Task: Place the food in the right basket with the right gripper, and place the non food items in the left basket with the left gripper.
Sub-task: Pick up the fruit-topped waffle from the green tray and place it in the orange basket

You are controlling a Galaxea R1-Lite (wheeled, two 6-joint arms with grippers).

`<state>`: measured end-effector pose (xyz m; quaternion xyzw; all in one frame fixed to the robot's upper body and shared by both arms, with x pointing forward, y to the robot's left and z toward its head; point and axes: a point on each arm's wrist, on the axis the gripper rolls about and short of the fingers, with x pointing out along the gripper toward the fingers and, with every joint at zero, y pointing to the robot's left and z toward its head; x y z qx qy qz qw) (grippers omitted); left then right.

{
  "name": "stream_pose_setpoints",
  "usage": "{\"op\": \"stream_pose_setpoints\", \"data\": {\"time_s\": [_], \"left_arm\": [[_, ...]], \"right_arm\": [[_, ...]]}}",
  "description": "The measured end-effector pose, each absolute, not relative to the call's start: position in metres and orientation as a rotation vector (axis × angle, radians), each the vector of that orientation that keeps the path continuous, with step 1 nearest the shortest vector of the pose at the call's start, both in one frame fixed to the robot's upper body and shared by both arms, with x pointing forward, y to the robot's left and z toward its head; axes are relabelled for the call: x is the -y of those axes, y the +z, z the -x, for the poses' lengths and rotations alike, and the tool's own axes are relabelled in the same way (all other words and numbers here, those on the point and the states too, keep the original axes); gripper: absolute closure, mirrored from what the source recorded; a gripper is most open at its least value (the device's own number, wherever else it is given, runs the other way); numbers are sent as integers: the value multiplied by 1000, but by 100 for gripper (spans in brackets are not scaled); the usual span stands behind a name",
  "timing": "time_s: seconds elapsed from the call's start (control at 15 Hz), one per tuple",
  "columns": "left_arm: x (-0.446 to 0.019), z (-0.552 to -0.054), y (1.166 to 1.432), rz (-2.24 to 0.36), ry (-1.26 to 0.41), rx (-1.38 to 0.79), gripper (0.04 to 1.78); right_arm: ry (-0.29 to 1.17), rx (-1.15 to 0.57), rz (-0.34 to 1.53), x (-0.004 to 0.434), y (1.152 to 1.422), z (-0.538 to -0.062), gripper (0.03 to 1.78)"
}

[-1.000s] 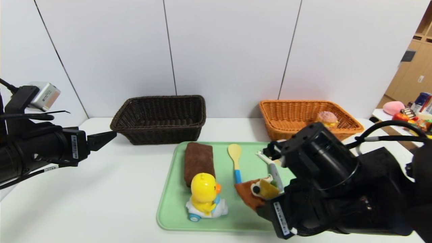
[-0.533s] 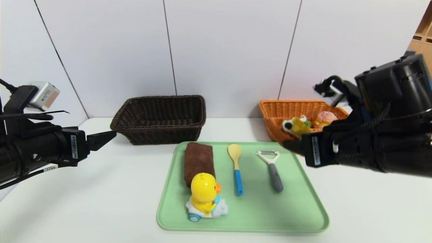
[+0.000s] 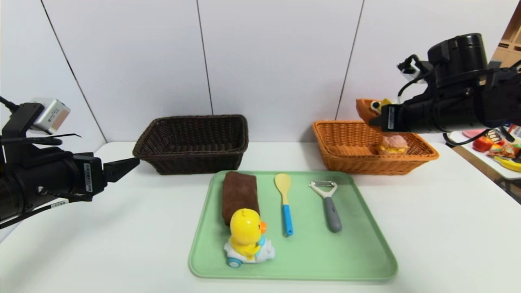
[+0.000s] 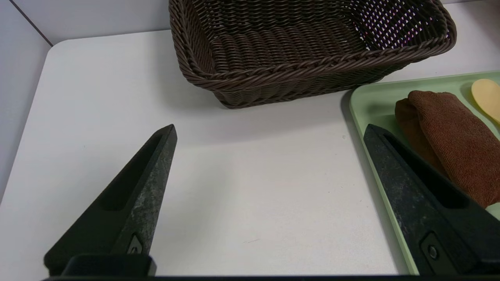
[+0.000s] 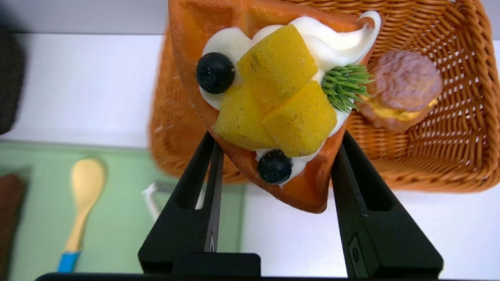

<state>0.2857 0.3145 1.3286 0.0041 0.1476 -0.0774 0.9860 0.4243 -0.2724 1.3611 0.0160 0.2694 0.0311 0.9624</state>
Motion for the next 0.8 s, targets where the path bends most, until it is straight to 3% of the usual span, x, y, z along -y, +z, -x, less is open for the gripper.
{"op": "stream_pose_setpoints", "data": {"time_s": [0.33, 0.6, 0.8], "left_arm": [[-314, -288, 1327, -7, -155, -305, 13], [-314, -289, 1326, -7, -155, -309, 13], [-314, -290, 1325, -7, -155, -314, 13]], "right_arm": [[24, -600, -13, 277, 1331, -484, 99], [37, -642, 7, 270, 1313, -506, 100], [36, -678, 13, 269, 1304, -510, 77]]}}
